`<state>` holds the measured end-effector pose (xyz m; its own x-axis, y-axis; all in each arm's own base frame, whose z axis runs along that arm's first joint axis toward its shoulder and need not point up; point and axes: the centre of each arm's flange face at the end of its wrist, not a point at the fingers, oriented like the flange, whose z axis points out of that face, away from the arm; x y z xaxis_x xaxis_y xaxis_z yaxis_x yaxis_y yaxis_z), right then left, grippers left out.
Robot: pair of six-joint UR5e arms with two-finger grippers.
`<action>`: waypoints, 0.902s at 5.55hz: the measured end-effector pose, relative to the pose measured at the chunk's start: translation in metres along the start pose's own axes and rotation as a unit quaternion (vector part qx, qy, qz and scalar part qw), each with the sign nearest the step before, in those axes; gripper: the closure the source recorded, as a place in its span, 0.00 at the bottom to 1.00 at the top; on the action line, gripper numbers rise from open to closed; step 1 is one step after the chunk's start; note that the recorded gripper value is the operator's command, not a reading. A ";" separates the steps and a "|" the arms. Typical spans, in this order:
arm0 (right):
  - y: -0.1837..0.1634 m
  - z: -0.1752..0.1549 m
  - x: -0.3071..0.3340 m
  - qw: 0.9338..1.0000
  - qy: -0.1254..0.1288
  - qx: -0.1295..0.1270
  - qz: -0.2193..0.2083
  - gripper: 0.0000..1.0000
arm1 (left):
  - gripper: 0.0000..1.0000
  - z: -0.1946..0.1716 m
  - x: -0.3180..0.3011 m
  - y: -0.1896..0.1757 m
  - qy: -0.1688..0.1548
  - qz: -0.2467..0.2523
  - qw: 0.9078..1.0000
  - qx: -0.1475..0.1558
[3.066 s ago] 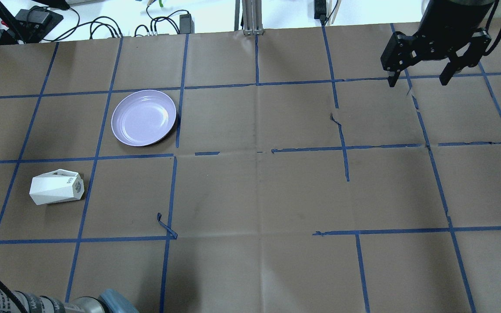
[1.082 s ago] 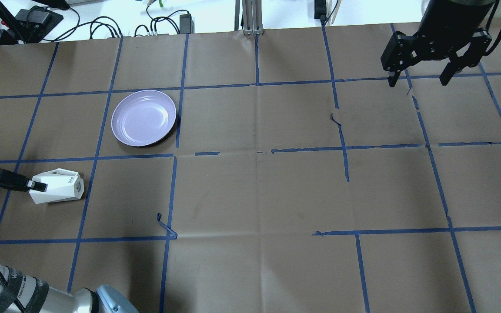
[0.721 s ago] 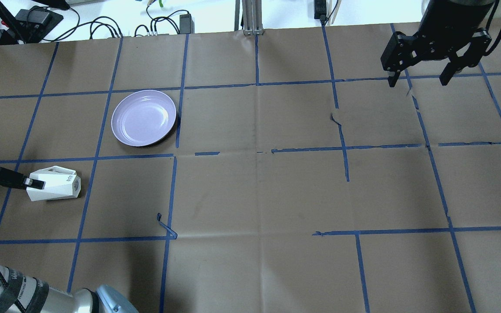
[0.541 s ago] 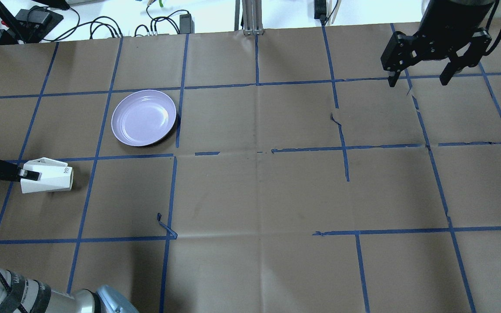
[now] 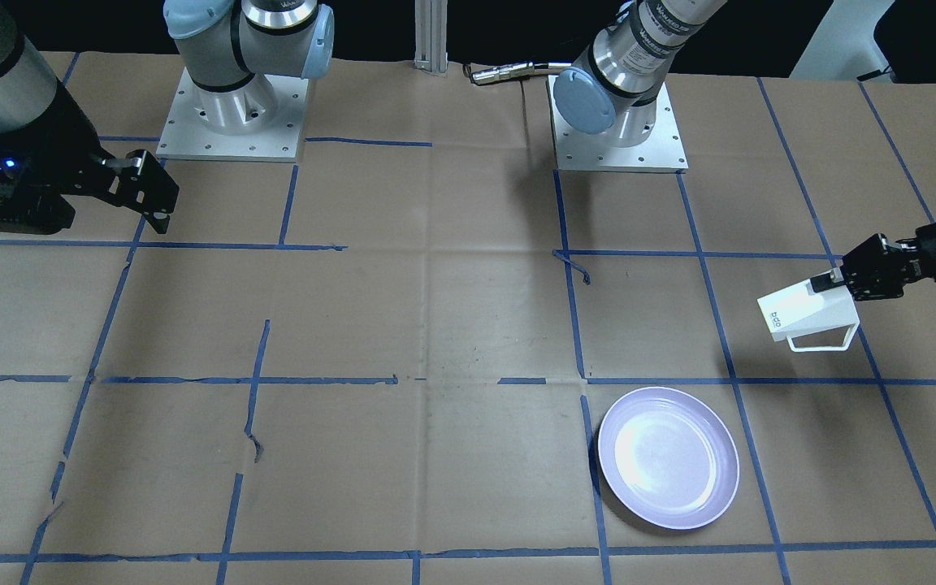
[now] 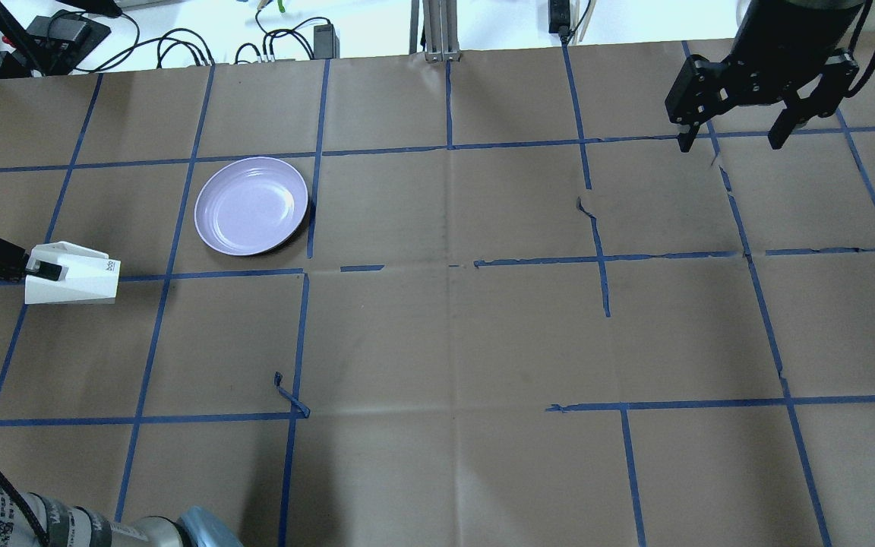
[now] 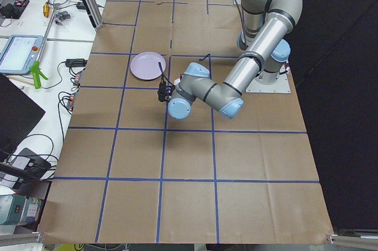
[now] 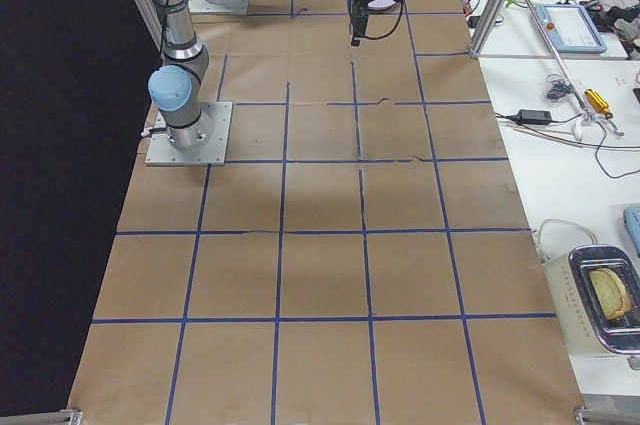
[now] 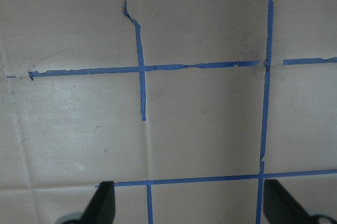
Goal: Flip cup and place on plate
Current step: 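Lift the mug with the left gripper and rotate it upright, then carry the mug with the left gripper over the lavender plate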
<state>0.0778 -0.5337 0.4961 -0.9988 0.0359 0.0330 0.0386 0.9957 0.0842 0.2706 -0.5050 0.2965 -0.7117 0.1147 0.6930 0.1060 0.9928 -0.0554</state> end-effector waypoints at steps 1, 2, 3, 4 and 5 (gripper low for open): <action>0.000 0.000 0.000 1.000 0.000 0.000 0.000 0.00 | 1.00 0.007 0.033 -0.028 -0.049 0.018 0.999 -0.010; 0.000 0.000 0.000 1.000 0.000 0.000 0.000 0.00 | 1.00 0.018 0.066 -0.053 -0.102 0.023 0.994 -0.018; 0.000 0.000 0.000 1.000 0.000 0.000 0.000 0.00 | 1.00 0.038 0.104 -0.082 -0.158 0.018 0.987 -0.017; 0.000 0.000 0.000 1.000 0.000 0.000 0.000 0.00 | 1.00 0.067 0.140 -0.110 -0.208 0.026 0.978 -0.014; 0.000 0.000 0.000 1.000 0.000 0.000 0.000 0.00 | 1.00 0.102 0.171 -0.133 -0.250 0.051 0.967 -0.020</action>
<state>0.0778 -0.5337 0.4961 -0.9988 0.0359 0.0331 0.0386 0.9957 0.0841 0.0639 -0.6138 0.3493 -0.9415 0.2245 0.2513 0.2135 0.9744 -0.0704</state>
